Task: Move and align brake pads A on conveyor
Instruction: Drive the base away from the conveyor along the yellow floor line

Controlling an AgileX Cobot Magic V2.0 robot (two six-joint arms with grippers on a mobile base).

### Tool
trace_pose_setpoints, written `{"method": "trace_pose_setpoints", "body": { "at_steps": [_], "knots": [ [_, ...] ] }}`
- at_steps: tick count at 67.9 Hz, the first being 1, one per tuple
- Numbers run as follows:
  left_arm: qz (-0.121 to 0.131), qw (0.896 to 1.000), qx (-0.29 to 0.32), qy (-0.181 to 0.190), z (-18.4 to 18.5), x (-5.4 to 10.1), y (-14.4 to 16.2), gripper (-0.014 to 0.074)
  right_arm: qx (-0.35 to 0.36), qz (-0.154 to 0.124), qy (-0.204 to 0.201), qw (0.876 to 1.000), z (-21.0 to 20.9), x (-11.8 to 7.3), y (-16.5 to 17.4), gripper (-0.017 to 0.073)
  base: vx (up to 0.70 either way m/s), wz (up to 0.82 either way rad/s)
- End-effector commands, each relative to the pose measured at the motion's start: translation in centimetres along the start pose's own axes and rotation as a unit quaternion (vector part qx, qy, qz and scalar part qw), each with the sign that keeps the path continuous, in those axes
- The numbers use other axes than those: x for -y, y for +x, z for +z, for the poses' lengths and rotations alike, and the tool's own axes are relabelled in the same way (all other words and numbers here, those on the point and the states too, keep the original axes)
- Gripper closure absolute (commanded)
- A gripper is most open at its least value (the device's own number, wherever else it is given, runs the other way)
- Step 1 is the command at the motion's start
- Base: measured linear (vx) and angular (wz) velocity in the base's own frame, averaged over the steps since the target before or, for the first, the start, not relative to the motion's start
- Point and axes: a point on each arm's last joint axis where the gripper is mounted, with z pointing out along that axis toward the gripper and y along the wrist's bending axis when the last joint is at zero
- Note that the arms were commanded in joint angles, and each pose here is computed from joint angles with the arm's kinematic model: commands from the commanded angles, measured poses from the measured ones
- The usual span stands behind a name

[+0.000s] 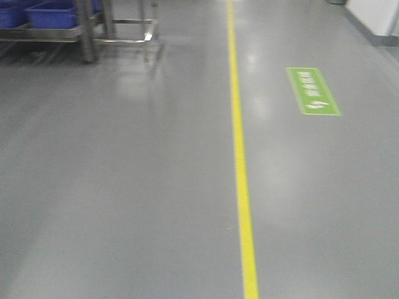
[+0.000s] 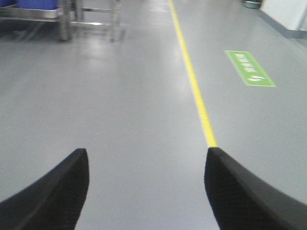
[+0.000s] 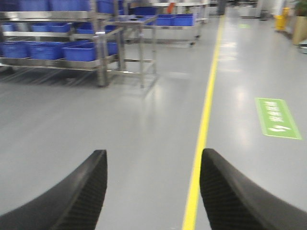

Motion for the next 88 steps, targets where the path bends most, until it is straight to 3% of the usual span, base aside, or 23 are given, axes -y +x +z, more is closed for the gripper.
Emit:
{"method": "trace_pose_setpoints", "body": {
  "at_steps": [1, 42, 88],
  "knots": [
    [0.000, 0.999, 0.040, 0.004, -0.24, 0.12, -1.34, 0.0091, 0.046, -0.002, 0.002, 0.999, -0.20, 0.02, -1.50, 0.0141, 0.05, -0.77],
    [0.000, 0.999, 0.040, 0.004, -0.24, 0.12, -1.34, 0.0091, 0.046, -0.002, 0.002, 0.999, -0.19, 0.02, -1.49, 0.0141, 0.14, -0.46],
    [0.000, 0.999, 0.040, 0.004, -0.24, 0.12, -1.34, 0.0091, 0.046, -0.002, 0.003, 0.999, -0.19, 0.02, -1.49, 0.0141, 0.42, 0.23]
  ]
}}
